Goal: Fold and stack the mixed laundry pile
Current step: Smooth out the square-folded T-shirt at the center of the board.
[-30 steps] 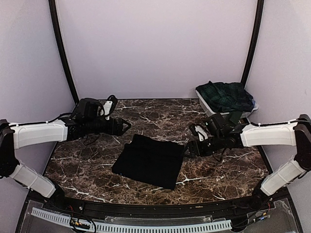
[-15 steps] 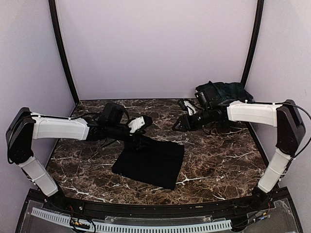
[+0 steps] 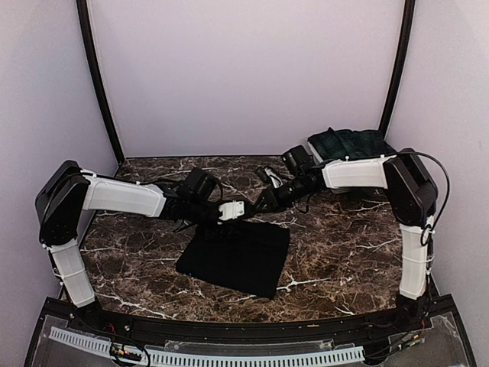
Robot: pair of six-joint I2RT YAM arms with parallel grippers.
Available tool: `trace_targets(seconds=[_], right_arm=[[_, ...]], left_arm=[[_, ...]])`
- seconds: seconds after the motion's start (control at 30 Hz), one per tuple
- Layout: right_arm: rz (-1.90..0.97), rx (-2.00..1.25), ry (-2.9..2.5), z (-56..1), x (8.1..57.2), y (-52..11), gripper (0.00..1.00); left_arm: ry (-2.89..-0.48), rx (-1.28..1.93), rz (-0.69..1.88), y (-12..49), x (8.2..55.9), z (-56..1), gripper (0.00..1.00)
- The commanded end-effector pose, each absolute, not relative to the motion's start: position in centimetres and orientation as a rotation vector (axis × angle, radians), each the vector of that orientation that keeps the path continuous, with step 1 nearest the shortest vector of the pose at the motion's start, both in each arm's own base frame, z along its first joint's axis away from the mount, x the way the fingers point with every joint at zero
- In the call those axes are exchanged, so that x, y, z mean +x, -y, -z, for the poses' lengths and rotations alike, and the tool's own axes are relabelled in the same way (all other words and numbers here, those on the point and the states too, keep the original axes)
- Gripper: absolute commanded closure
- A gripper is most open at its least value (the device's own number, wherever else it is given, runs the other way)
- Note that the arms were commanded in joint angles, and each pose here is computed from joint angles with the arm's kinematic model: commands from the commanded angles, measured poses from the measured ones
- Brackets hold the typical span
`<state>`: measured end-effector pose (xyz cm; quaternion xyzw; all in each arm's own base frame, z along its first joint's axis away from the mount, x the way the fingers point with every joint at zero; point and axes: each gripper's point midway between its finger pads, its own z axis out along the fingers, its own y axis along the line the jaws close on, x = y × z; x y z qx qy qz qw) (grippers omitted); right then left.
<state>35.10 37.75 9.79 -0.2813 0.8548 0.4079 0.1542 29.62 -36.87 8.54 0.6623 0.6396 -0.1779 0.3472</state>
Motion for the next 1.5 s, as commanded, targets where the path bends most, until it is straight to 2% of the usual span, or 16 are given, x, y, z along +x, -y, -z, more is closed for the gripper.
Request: trace_targets(seconds=[0.0, 0.33, 0.53, 0.6, 0.8, 1.47], right_arm=[[-1.242, -0.892, -2.403, -9.7, 34.7, -40.5, 0.7], [-1.186, -0.897, -2.5, -4.6, 35.2, -41.0, 0.77], [-1.162, -0.912, -2.545, -2.5, 34.9, -40.9, 0.79], [-1.161, -0.914, -2.551, -2.2, 34.8, -40.9, 0.81], [-1.154, -0.924, -2.56, -1.7, 34.6, -40.6, 0.82], [-1.24, -0.956, -2.532, -2.3, 33.9, -40.9, 0.87]], left_arm=[[-1.637, 1.788, 0.425, 37.1, 30.0, -7.7, 0.6], [-1.642, 1.819, 0.393, 37.7, 30.9, -6.0, 0.56], [-1.644, 1.836, 0.381, 37.8, 30.8, -5.7, 0.71], [-1.639, 1.835, 0.368, 37.9, 31.0, -5.8, 0.8], [-1.598, 1.818, 0.344, 38.5, 31.2, -7.2, 0.99], [-1.447, 1.681, 0.298, 40.6, 34.3, -12.6, 1.0]])
